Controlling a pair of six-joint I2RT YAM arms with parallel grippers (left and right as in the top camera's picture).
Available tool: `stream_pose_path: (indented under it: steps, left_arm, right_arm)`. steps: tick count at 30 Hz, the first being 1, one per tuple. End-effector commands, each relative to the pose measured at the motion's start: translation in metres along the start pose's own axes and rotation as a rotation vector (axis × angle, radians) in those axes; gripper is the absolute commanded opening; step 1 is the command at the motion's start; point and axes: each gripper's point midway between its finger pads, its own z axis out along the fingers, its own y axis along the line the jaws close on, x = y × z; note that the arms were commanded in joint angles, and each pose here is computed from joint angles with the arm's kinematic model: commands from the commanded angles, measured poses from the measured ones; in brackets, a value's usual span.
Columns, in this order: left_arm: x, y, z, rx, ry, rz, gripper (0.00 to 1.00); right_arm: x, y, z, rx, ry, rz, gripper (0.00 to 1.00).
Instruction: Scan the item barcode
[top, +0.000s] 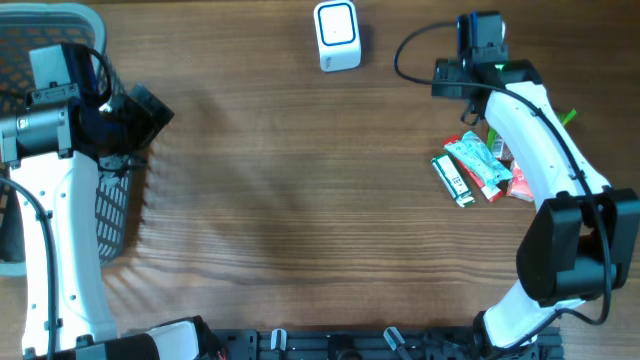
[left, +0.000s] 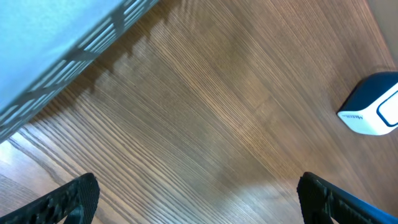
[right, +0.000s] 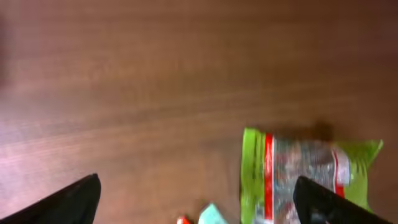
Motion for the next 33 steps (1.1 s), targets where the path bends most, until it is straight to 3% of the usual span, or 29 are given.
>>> stream_pose_path:
  steps: [1, 6, 13, 19, 22, 26, 30, 33]
  left_arm:
    - [-0.003, 0.004, 0.001, -0.016, -0.007, -0.010, 1.00]
    - [-0.003, 0.004, 0.001, -0.016, -0.007, -0.010, 1.00]
    - [-0.003, 0.004, 0.001, -0.016, -0.007, -0.010, 1.00]
    - [-0.003, 0.004, 0.001, -0.016, -0.007, -0.010, 1.00]
    - [-0.003, 0.004, 0.001, -0.016, -0.007, -0.010, 1.00]
    - [-0.003, 0.004, 0.001, -0.016, -0.007, -0.010, 1.00]
    - [-0.003, 0.004, 0.001, -0.016, -0.007, -0.010, 1.00]
    - [-0.003, 0.004, 0.001, -0.016, -0.007, -0.010, 1.00]
  right_arm:
    - [-0.011, 0.002, 0.002, -0.012, -0.042, 0.022, 0.99]
    - [-0.030, 0.006, -0.040, -0.100, -0.113, 0.042, 1.00]
    - [-0.083, -0.053, -0.242, -0.223, -0.551, 0.178, 1.00]
    - [-0.049, -0.122, -0.405, -0.282, -0.910, 0.289, 1.00]
    - [-0.017, -0.149, -0.450, -0.278, -1.010, 0.331, 1.00]
    - [0.029, -0.162, -0.462, -0.289, -1.064, 0.352, 1.00]
    - [0.084, -0.159, -0.426, -0.291, -1.076, 0.356, 1.00]
    - [0.089, -0.153, -0.420, -0.333, -1.197, 0.380, 1.00]
